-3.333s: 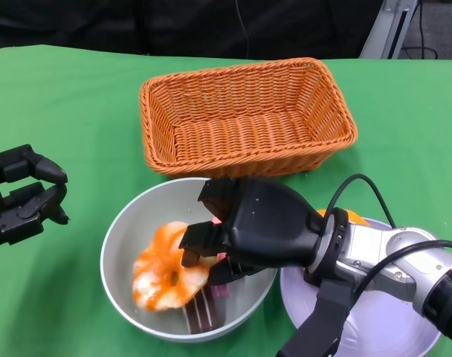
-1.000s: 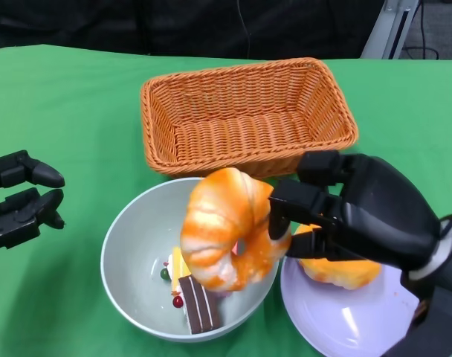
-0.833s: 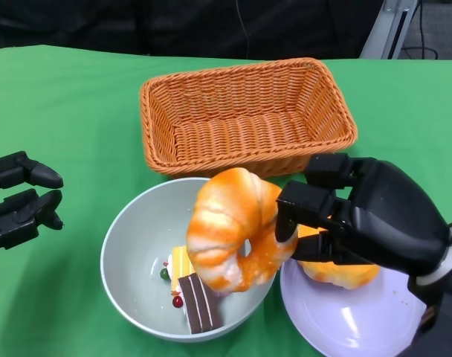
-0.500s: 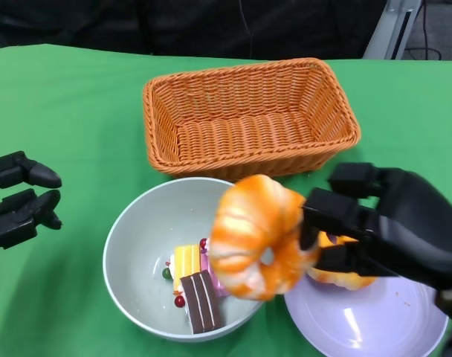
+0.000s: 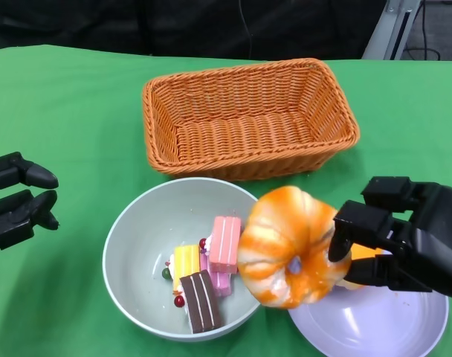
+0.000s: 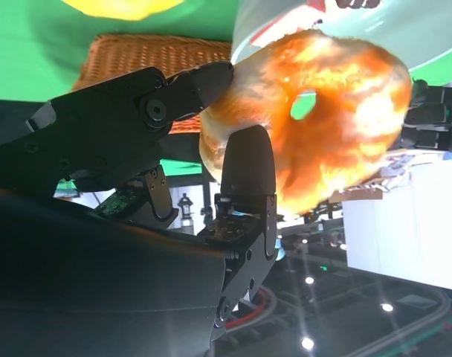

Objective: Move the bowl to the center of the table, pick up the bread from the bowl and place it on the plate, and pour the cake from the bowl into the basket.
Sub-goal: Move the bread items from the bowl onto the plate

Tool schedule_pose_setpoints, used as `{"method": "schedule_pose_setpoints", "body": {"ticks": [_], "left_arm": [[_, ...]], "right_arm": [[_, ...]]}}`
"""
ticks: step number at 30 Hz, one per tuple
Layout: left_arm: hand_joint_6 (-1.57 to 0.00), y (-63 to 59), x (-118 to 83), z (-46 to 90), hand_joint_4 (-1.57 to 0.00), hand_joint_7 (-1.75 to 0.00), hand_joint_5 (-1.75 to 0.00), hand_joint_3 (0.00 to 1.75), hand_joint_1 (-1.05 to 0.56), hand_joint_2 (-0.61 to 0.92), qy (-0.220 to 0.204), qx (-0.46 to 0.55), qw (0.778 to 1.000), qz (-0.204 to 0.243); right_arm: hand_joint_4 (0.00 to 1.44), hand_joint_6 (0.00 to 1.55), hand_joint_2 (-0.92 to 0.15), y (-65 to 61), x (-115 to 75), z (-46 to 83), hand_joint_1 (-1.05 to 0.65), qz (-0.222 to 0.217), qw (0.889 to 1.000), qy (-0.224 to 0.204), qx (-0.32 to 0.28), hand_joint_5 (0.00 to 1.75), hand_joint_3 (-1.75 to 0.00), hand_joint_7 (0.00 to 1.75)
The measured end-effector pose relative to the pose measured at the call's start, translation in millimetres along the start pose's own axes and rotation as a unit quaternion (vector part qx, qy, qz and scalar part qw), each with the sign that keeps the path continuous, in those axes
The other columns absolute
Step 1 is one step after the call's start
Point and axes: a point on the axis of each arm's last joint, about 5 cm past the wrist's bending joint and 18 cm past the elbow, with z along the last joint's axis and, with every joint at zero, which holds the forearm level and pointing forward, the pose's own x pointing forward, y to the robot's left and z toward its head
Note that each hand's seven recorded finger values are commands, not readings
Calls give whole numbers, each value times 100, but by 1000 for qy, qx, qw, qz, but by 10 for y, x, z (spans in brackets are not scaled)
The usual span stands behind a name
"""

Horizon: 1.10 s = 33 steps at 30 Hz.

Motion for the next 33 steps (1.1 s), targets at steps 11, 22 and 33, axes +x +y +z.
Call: {"method": "schedule_pose_setpoints", "body": {"ticks": [11, 22, 33], "left_arm": [[-74, 9, 4, -12, -73, -121, -148, 60, -8, 80, 4, -3, 1000, 2], [-74, 29, 0, 0, -72, -120, -149, 59, -8, 80, 4, 1, 1000, 4], [-75, 46, 7, 11, -73, -120, -148, 61, -8, 78, 4, 6, 1000, 5]], "right_arm": [[85, 86, -92, -20, -166, 7, -13, -2, 1000, 28, -2, 148, -7, 104], [86, 89, -91, -52, -298, 51, -13, -3, 998, 61, -10, 144, -9, 102], [85, 90, -90, -69, -394, 76, -11, 0, 996, 86, -16, 150, -10, 102]]}}
